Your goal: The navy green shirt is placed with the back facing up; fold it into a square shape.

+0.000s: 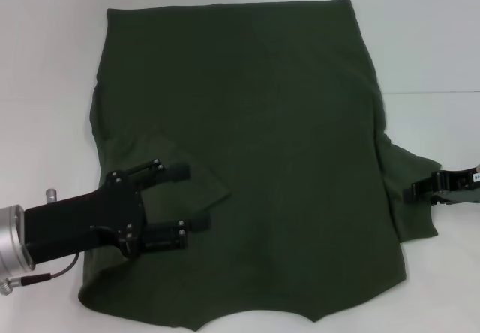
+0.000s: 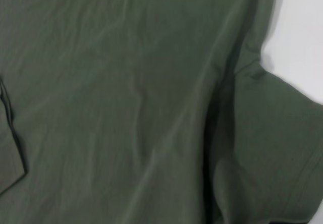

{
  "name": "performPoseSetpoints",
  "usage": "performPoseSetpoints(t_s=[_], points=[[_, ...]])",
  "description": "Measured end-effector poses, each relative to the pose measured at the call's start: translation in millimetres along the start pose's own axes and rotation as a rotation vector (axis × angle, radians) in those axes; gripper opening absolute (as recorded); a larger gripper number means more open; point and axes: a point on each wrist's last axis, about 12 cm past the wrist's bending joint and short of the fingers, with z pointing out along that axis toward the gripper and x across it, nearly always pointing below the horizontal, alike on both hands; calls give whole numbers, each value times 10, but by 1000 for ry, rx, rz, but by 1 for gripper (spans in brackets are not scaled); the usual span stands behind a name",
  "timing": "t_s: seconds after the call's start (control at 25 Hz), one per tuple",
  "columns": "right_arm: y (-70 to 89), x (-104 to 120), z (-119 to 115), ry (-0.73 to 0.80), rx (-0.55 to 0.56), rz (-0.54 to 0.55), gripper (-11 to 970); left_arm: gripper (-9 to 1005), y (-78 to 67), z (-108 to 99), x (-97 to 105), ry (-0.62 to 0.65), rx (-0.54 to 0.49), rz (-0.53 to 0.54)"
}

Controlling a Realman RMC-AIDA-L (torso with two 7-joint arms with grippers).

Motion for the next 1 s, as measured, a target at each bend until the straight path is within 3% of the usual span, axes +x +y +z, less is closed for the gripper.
performPoseSetpoints(t_s=[0.16,0.36,0.6,1.0], points=[[-3,0,-2,-1,0,0,423,881,-2,3,1,0,1,0],[0,5,1,4,0,-16,424,882,-6,10,5,-2,1,-2],[-23,-9,-31,-10,4,-21,348,882,-14,8,15,-3,0,-5],[-33,-9,-40,-8,8,-32,85,880,-8,17,5,-4,2,-3]])
